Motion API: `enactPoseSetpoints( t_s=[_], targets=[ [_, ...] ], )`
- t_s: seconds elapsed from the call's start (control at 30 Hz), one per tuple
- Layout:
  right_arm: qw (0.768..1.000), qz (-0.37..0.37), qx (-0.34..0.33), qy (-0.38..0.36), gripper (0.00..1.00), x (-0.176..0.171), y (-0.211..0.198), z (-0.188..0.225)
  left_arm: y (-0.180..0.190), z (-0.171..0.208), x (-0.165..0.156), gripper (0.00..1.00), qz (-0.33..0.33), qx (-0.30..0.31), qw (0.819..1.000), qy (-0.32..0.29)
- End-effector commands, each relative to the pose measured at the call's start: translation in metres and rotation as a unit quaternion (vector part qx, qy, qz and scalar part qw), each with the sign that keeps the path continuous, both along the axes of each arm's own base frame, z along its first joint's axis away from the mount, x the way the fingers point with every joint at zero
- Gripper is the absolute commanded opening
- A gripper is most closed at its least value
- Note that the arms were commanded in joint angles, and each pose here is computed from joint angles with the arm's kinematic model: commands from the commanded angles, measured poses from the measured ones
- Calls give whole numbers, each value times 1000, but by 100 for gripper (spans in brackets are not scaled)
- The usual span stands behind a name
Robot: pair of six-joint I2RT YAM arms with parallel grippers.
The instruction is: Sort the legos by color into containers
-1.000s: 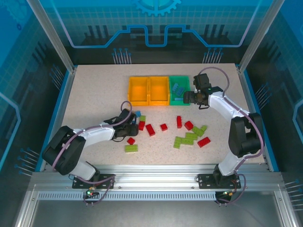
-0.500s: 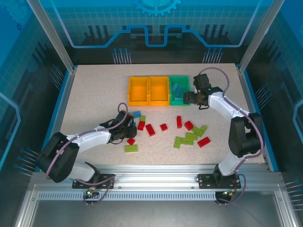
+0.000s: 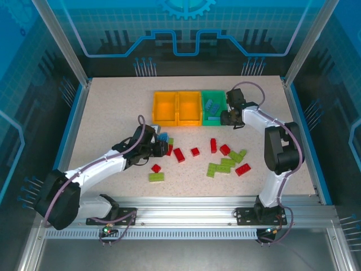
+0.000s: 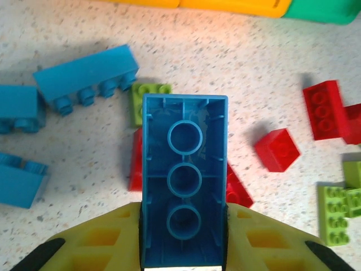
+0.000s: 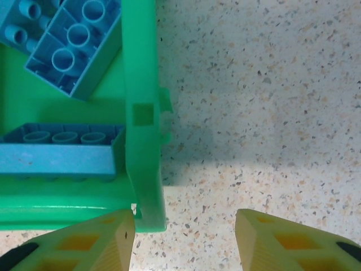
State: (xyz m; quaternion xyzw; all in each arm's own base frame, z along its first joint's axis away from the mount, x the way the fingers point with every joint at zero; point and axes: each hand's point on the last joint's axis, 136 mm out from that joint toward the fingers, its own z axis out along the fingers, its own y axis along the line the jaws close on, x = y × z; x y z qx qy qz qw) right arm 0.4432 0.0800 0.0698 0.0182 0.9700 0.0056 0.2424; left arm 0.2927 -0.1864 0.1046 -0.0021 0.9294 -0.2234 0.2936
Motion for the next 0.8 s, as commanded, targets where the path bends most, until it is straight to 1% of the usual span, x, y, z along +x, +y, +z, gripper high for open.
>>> enactPoseSetpoints(
  t_s=[0.0,0.1,0.2,0.37,0.47,0.6,0.77],
  targets=[
    [1000,-5,10,-10,40,22,0,3,-23,37,15,22,-21,-50,998,-31],
    [1000,4,21,0,27,24,7,-2,-44,56,31,23,-46,-65,996,-47],
    [1000,16,22,-4,21,21,14,-2,-71,74,49,23,-77,-68,993,-66],
    [1000,26,17,3,18,12,17,-6,-122,97,79,23,-131,-73,984,-94],
    [999,32,17,2,18,6,21,-7,-146,90,99,24,-151,-72,982,-87],
    [999,46,19,2,17,0,29,-7,-178,78,124,23,-170,-92,979,-65],
    [999,46,19,0,17,-8,31,-7,-200,62,153,24,-167,-90,981,-45]
  ],
)
